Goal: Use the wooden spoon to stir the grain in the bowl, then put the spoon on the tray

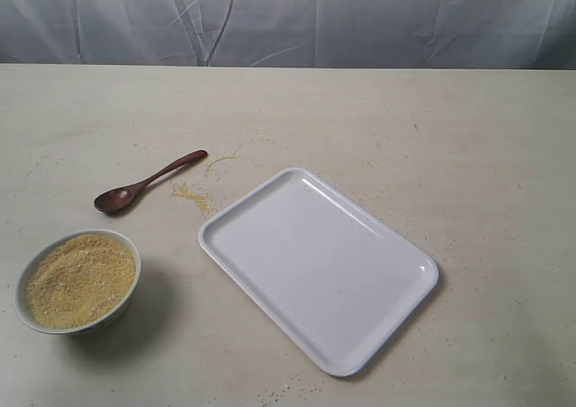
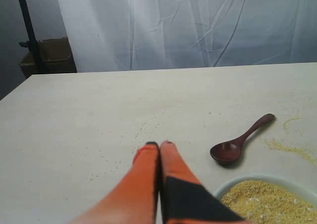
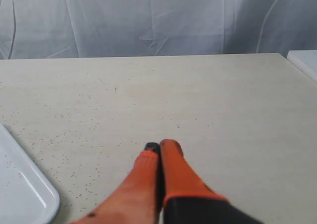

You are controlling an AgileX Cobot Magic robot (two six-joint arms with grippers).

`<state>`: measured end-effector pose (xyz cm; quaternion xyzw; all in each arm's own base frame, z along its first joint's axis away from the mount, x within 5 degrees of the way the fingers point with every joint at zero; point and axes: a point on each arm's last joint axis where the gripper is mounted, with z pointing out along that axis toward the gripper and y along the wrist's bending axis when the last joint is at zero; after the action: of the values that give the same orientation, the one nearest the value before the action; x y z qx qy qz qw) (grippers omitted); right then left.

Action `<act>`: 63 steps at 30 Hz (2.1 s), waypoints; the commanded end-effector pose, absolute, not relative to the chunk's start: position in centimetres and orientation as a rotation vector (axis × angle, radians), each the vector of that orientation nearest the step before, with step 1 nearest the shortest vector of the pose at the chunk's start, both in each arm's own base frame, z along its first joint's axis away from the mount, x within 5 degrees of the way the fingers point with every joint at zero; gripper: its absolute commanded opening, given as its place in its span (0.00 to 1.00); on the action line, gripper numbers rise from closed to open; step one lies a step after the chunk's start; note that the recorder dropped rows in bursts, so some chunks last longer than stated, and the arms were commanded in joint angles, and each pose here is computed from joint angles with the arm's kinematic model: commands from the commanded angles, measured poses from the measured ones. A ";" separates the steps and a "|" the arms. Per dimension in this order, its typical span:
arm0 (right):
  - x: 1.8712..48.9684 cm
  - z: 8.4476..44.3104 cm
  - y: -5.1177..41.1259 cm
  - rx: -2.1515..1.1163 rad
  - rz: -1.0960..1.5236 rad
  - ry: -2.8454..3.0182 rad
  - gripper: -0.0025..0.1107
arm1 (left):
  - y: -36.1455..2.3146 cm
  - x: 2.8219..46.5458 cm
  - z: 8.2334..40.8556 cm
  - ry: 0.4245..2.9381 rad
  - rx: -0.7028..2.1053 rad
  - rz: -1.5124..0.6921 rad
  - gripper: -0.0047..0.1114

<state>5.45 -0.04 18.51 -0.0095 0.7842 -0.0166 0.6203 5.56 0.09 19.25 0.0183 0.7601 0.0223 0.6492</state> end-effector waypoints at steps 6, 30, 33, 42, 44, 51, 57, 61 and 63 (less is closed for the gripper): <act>5.4 18.6 0.0 -0.026 -0.038 1.789 0.02 | 0.1 5.6 19.2 1.715 0.045 0.049 0.04; 5.4 18.6 0.0 -0.026 -0.038 1.789 0.02 | 0.0 5.6 21.2 1.496 0.041 0.039 0.04; 5.4 18.6 0.0 -0.026 -0.038 1.789 0.02 | 0.0 5.6 21.7 1.437 0.046 0.044 0.04; 5.4 18.6 0.0 -0.026 -0.039 1.787 0.02 | -0.1 5.3 23.0 1.301 0.025 0.020 0.04; 5.4 18.6 0.0 -0.026 -0.039 1.787 0.02 | 0.0 5.2 23.2 1.270 0.007 0.004 0.04; 5.4 18.6 0.0 -0.026 -0.039 1.787 0.02 | 0.0 5.0 26.9 1.330 0.030 0.032 0.04; 5.4 18.6 0.0 -0.026 -0.039 1.787 0.02 | 0.2 7.0 31.5 1.501 0.120 0.157 0.04; 5.4 18.6 0.0 -0.026 -0.039 1.787 0.02 | 0.4 10.2 33.2 1.695 0.141 0.193 0.04; 5.4 18.6 0.0 -0.026 -0.039 1.787 0.02 | 0.5 12.1 33.6 1.792 0.143 0.195 0.04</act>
<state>5.45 -0.04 18.51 -0.0097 0.7842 -0.0168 0.6203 9.74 0.37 33.27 0.0576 0.7328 0.0804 0.6732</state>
